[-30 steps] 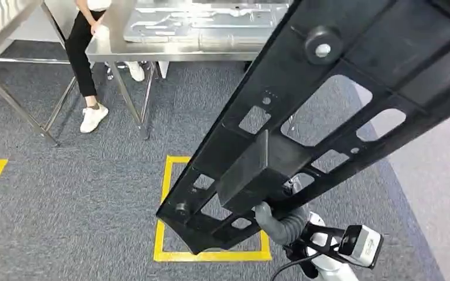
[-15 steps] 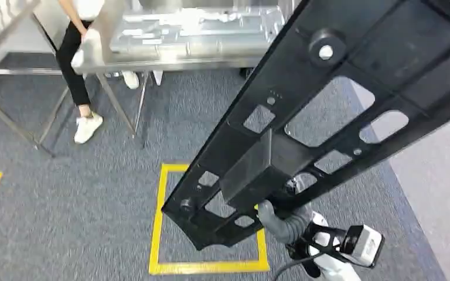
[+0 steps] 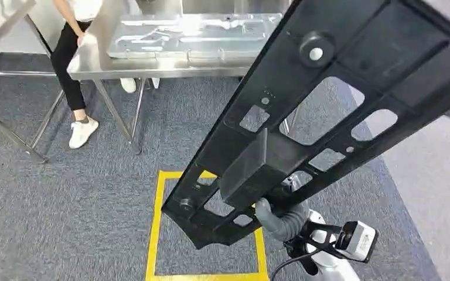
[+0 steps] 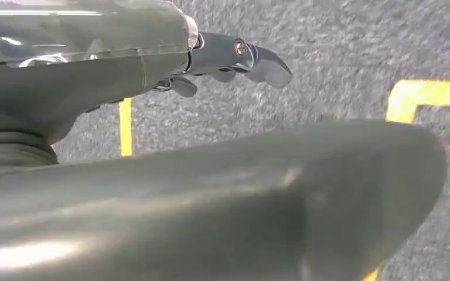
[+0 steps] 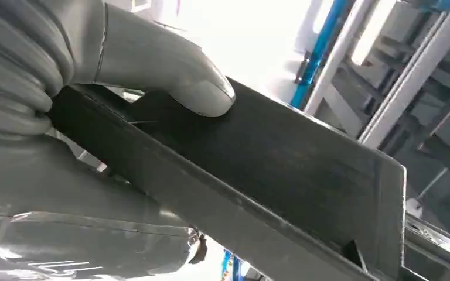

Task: Take the parts from the cabinet and place them on the table.

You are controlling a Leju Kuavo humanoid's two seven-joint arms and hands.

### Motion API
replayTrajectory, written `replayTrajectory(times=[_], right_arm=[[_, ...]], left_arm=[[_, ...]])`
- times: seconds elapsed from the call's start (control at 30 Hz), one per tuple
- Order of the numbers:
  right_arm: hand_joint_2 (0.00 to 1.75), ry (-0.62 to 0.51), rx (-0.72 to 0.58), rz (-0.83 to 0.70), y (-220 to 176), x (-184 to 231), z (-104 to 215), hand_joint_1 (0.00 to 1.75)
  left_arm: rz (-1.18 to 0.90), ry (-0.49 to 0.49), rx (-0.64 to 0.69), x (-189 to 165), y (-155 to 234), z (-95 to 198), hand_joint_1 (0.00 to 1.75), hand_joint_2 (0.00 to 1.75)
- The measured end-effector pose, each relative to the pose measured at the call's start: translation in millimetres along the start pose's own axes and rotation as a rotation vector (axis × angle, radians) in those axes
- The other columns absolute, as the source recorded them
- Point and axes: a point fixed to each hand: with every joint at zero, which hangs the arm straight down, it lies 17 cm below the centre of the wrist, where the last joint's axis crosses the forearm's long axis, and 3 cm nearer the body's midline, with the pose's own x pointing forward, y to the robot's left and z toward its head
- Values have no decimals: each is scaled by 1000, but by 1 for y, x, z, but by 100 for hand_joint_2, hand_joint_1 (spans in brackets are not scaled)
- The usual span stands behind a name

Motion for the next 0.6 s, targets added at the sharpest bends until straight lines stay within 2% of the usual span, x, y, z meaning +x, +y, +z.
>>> replayTrajectory(times=[0.23, 0.6], right_arm=[[175, 66, -15, 42, -4, -16, 5, 175], [175, 47, -23, 46, -6, -15, 8, 175]], left_arm=[[10, 4, -1, -2, -1, 1, 0, 0], [10, 0, -4, -1, -2, 1, 0, 0]])
